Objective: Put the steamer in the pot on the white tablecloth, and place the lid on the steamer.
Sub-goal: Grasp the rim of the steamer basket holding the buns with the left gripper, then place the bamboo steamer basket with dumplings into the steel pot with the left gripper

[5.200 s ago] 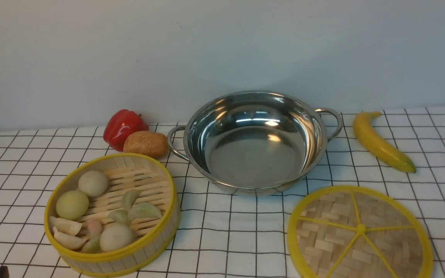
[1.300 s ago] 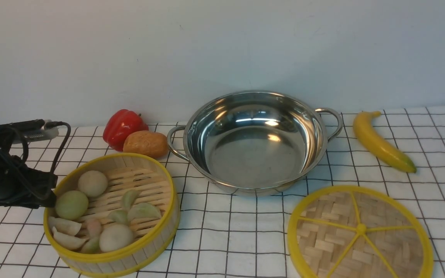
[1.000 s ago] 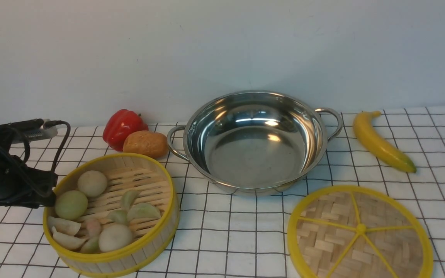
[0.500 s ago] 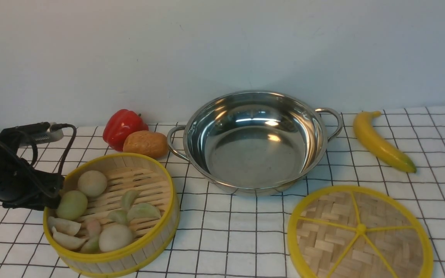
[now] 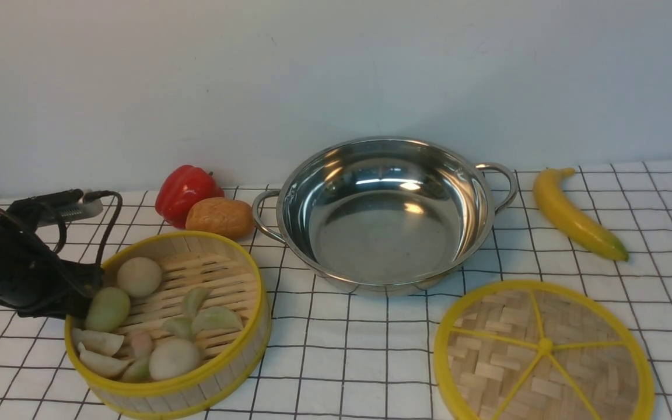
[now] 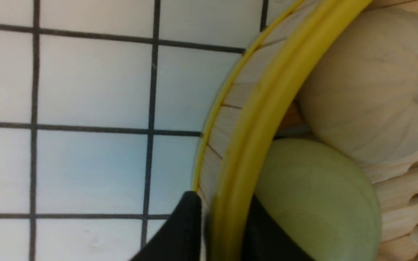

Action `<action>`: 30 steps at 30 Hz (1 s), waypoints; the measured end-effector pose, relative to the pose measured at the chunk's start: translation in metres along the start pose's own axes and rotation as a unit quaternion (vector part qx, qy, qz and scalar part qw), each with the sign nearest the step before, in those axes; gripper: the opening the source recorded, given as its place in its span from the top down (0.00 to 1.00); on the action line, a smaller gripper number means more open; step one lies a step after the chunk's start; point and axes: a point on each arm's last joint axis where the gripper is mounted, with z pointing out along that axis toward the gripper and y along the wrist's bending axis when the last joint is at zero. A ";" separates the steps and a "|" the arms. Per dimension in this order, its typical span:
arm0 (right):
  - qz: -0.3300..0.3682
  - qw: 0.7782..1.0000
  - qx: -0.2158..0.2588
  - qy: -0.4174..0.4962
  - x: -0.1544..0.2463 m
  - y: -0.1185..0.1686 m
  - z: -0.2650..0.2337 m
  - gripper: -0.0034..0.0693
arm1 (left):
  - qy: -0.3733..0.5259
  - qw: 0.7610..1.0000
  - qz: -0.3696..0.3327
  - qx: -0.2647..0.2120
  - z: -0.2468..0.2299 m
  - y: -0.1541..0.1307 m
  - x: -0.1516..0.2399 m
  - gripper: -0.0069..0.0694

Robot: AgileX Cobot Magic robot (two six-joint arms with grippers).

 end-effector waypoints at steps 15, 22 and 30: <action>0.009 1.000 -0.009 -0.002 0.000 0.002 0.000 0.62 | 0.039 0.999 -0.007 -0.006 -0.023 0.015 -0.005 0.84; 0.009 1.000 -0.009 -0.002 0.000 0.002 0.000 0.62 | 0.022 1.000 0.006 -0.008 -0.068 0.003 -0.033 0.84; 0.011 1.000 -0.010 -0.002 0.000 0.002 0.000 0.62 | 0.000 0.998 0.065 0.002 -0.094 -0.062 -0.066 0.84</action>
